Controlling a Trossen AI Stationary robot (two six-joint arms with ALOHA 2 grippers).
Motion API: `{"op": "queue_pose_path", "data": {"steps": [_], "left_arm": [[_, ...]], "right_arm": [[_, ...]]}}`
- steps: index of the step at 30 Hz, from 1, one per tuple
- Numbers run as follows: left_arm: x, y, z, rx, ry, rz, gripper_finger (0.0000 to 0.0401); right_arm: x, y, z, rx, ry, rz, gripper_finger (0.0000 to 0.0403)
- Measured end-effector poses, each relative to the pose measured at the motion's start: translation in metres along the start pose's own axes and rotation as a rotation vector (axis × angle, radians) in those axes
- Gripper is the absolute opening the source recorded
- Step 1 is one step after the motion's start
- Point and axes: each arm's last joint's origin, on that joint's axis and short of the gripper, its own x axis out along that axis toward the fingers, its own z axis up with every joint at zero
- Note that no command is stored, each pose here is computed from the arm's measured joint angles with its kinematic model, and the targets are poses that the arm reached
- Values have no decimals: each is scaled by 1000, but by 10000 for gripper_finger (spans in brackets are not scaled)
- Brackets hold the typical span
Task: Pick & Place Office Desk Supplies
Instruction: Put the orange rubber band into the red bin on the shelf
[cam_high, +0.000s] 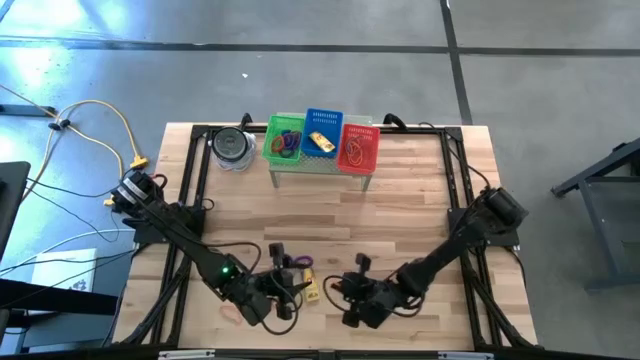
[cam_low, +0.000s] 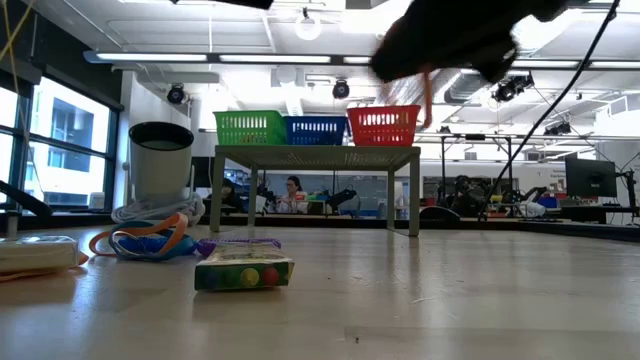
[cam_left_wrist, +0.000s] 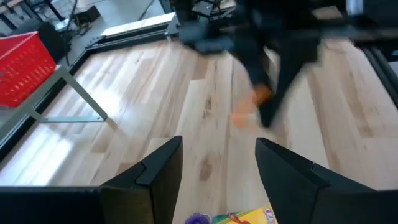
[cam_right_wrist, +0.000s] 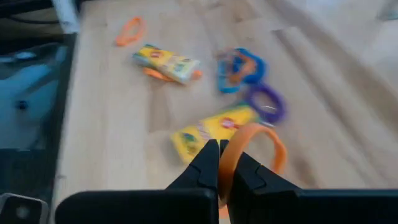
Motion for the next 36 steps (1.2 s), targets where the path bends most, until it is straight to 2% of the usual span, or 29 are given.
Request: {"op": "queue_pose_path", "data": {"steps": [7,13,18,23,26,28,31,36], "left_arm": [[-13,-12,-3,-7,-6,-56,193],[-24,-20,-8,-9,-8,-93,193],[-28,-24,-14,-15,47,-153,193],[-28,-25,-20,-7,94,-227,193],[-27,-24,-25,3,109,-238,193],[-27,-24,-27,9,114,-236,193],[-26,-24,-30,16,120,-233,193],[-26,-24,-32,22,137,-251,193]], "right_arm": [[-61,-4,8,-1,-67,-121,2],[-107,-27,31,24,-178,-222,2],[-129,-64,73,53,-267,-285,2],[-146,-125,119,118,-297,-349,2],[-146,-166,140,213,-295,-392,2],[-139,-189,151,226,-278,-407,2],[-122,-210,161,216,-269,-444,2],[-83,-247,168,274,-205,-469,2]]}}
